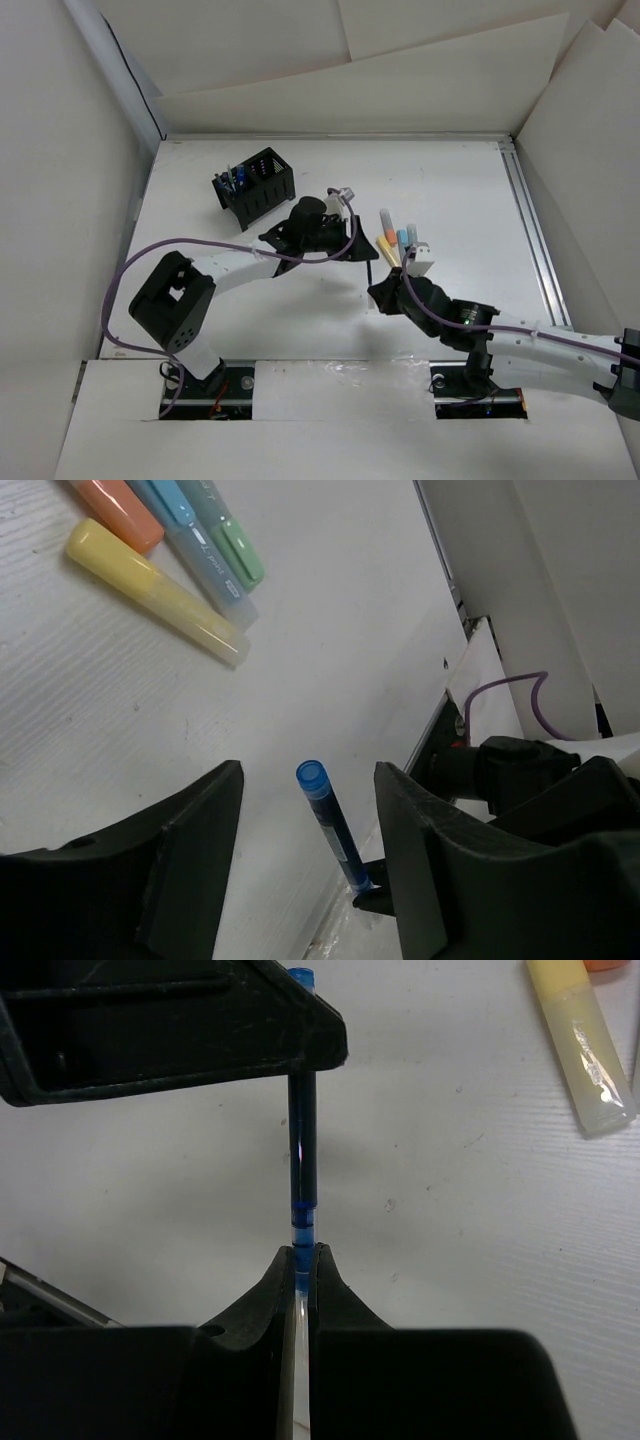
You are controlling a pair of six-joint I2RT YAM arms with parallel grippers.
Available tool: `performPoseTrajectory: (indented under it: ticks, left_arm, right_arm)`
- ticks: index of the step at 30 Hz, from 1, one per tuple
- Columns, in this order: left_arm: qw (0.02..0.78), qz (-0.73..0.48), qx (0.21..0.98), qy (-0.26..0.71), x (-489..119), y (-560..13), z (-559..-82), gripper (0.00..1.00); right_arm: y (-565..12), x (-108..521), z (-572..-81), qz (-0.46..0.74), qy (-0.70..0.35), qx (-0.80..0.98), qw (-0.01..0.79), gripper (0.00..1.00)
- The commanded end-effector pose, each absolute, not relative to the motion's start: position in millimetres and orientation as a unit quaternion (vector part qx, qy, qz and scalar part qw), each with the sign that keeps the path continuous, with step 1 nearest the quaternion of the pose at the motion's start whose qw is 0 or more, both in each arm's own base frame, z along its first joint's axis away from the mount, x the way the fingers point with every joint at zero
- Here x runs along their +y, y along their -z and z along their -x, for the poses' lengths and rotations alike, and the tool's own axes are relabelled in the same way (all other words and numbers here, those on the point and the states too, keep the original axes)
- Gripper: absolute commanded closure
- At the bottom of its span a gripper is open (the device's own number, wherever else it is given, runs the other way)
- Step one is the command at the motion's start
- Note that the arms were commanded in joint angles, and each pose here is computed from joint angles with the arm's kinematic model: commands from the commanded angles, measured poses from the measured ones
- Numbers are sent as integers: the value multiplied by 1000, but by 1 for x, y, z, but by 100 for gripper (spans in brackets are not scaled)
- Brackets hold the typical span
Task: Sort the stationery into containers
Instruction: Pick up the pen from the center of the board, then place the pen in the storage box.
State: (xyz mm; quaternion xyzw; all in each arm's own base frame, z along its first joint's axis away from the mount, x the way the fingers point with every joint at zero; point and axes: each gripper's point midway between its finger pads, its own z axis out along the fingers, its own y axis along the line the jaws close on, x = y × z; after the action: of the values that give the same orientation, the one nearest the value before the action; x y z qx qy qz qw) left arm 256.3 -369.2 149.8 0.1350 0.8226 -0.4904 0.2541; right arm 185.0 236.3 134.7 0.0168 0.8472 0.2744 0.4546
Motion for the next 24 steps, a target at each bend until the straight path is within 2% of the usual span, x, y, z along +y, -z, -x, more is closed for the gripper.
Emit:
performPoseTrajectory:
  ticks: [1,5,6,7,10,12,13,14,15,18,21,24]
  left_arm:
    - [277,-165,794,516,-383,-173,-259,49]
    - [271,-174,789,523,-390,-174,-256,69]
    - [275,-176,787,523,-393,-175,-255,80]
    - [275,-176,787,523,-393,-175,-255,85]
    - [272,-172,788,525,-396,-179,-257,100]
    - [286,-161,792,515,-393,-180,-263,100]
    - [292,-155,794,509,-392,-179,-267,100]
    - [299,-145,799,502,-387,-180,-272,100]
    - [314,-135,798,496,-384,-187,-281,100]
    - [351,-89,803,473,-364,-201,-316,100]
    - [398,-33,803,443,-335,-220,-358,100]
    - [449,21,791,415,-306,-251,-398,100]
  right_arm:
    - [-150,246,-186,-9,-297,832,468,100]
    - [-155,247,-187,-12,-304,828,471,100]
    - [-155,247,-187,-12,-304,828,471,100]
    - [-155,246,-188,-14,-301,827,474,100]
    - [-155,246,-188,-14,-301,827,474,100]
    - [-155,245,-189,-17,-298,827,477,98]
    - [-155,245,-189,-17,-298,827,477,92]
    - [-156,244,-190,-23,-298,826,478,75]
    - [-156,241,-190,-30,-296,826,478,66]
    - [-163,235,-189,-42,-300,823,480,46]
    - [-170,227,-187,-53,-308,817,485,41]
    - [-165,217,-186,-57,-296,818,490,41]
